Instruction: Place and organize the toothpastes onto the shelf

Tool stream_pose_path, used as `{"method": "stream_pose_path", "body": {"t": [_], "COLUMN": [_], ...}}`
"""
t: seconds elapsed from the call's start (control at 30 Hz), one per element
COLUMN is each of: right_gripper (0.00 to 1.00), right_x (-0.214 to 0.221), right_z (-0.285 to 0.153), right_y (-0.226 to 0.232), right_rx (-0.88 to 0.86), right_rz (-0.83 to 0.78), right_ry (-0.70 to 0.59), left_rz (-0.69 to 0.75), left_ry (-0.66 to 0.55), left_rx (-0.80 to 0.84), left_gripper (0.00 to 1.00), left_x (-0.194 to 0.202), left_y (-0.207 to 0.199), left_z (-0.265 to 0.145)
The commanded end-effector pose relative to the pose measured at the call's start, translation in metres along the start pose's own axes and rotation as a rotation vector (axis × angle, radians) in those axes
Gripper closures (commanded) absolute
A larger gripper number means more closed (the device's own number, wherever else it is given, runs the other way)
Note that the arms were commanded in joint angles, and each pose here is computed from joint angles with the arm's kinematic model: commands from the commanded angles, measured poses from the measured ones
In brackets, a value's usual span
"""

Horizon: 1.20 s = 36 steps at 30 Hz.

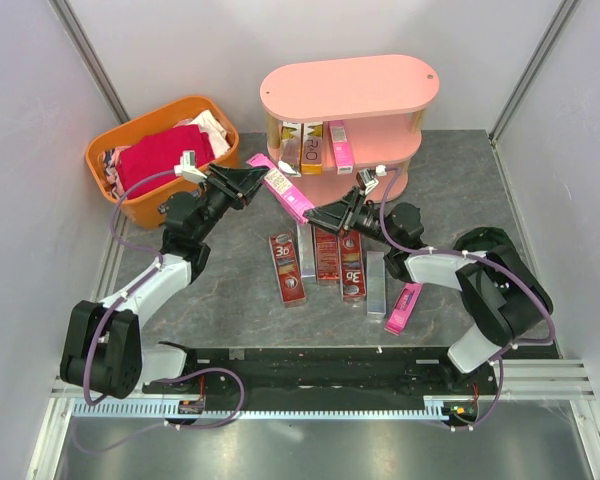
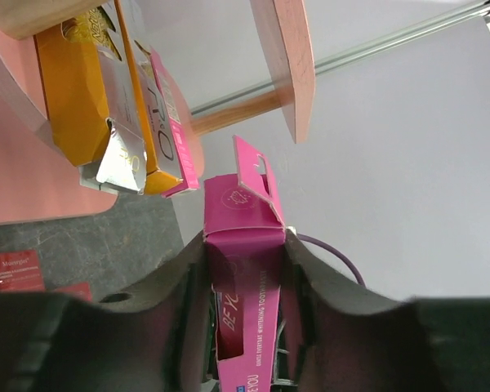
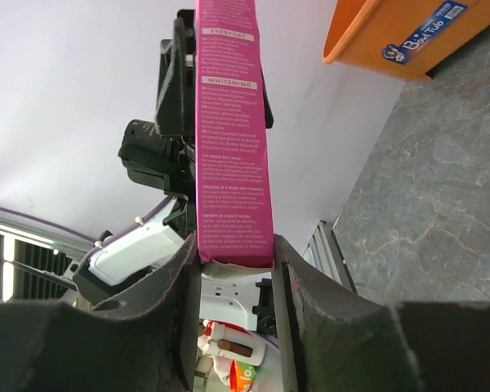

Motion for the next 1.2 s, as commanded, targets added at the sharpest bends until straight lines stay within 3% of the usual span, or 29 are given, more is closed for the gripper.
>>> {"method": "stream_pose_path", "body": {"t": [0.0,0.1,0.2,0.4,0.63,0.83,0.93,1.0,1.17], "right_gripper": [0.84,0.85,0.86,0.87,0.89,0.91,0.91,0.91,0.91], "right_x": [-0.006,-0.006,-0.007,-0.014,-0.048,-0.072,-0.078,-0.08,-0.083], "right_z": [0.002,0.001,0.0,-0.005,-0.02,-0.03,-0.031,-0.031,-0.03], "right_y": [0.028,0.027,0.024,0.024,0.031,0.037,0.032,0.027,0.022], "right_rx": [-0.066,-0.036,0.012,0.088,0.148,0.202,0.245,0.262,0.27], "right_rz": [-0.099,-0.119,-0.142,-0.181,-0.23,-0.283,-0.288,-0.281,-0.283], "right_ry": [0.003,0.008,0.007,-0.002,-0.066,-0.101,-0.1,-0.101,-0.094], "left_rz": [0.019,0.054,0.1,0.197,0.296,0.388,0.41,0.386,0.347], "left_ry": [0.021,0.048,0.074,0.079,-0.013,-0.048,0.003,0.062,0.076], "left_rx": [0.045,-0.006,-0.087,-0.218,-0.294,-0.26,-0.262,-0.29,-0.29], "left_gripper": [0.23,0.09,0.02,0.01,0.01,0.01,0.01,0.01,0.01], "left_x": [0.0,0.001,0.001,-0.004,-0.019,-0.036,-0.039,-0.033,-0.022], "left_y": [-0.017,-0.013,-0.006,0.004,0.001,-0.045,-0.056,-0.045,-0.018], "left_z": [0.004,0.007,0.01,0.006,-0.005,0.011,0.029,0.034,0.023]}}
Point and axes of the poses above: each gripper's point midway between its finger pads, its own z axis out along the fingers, its own y axis along the line the jaws close on, x = y × z, the point moved 4 cm from there along -z, back along the fingers, and after that the axes turned 10 degrees about -z, right-handed, at the moved point
